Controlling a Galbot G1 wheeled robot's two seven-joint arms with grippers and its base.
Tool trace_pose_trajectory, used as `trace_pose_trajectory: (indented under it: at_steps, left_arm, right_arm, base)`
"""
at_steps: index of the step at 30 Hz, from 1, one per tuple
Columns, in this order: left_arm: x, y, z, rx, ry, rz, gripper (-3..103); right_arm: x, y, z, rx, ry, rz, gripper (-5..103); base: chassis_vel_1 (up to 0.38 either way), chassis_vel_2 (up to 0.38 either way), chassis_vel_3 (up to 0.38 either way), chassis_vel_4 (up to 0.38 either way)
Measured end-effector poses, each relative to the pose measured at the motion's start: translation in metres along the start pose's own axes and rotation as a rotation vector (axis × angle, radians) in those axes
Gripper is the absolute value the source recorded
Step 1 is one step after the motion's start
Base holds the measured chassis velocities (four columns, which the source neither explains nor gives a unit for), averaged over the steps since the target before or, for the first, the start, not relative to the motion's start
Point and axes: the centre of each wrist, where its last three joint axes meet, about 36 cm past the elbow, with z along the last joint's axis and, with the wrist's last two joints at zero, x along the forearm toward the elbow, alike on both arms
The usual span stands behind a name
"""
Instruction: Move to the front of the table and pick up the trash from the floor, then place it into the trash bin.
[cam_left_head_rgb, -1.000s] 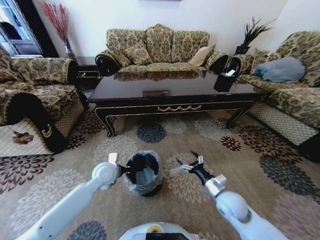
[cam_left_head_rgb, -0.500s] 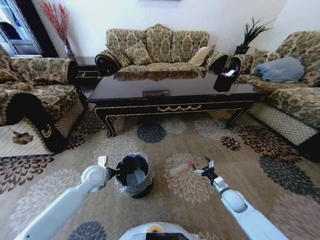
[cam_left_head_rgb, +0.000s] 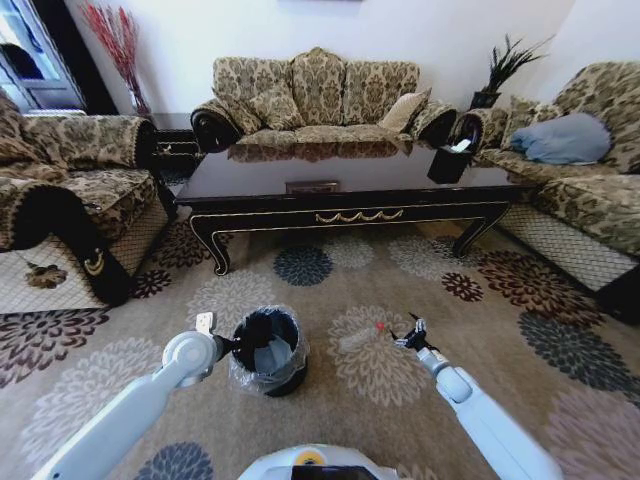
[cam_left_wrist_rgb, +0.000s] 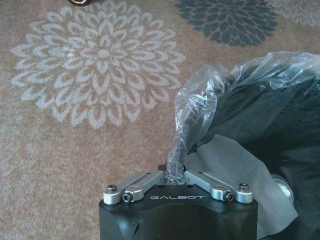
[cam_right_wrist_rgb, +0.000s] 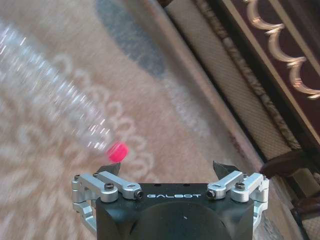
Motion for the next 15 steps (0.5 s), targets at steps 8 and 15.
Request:
trace_pose_trajectory:
  at_steps: [8, 15]
  left_arm:
    - [0.005, 0.003, -0.001, 0.005, -0.006, 0.000, 0]
    - [0.008, 0.007, 0.002, 0.015, -0.003, -0.004, 0]
  right_arm:
    - [-0.021, 0.014, 0.011, 0.151, -0.034, -0.055, 100]
    - [-0.051, 0.009, 0.005, 0.215, -0.079, -0.064, 100]
  base:
    - [0.000, 0.000, 0.000, 0.000]
    - [0.000, 0.000, 0.000, 0.000]
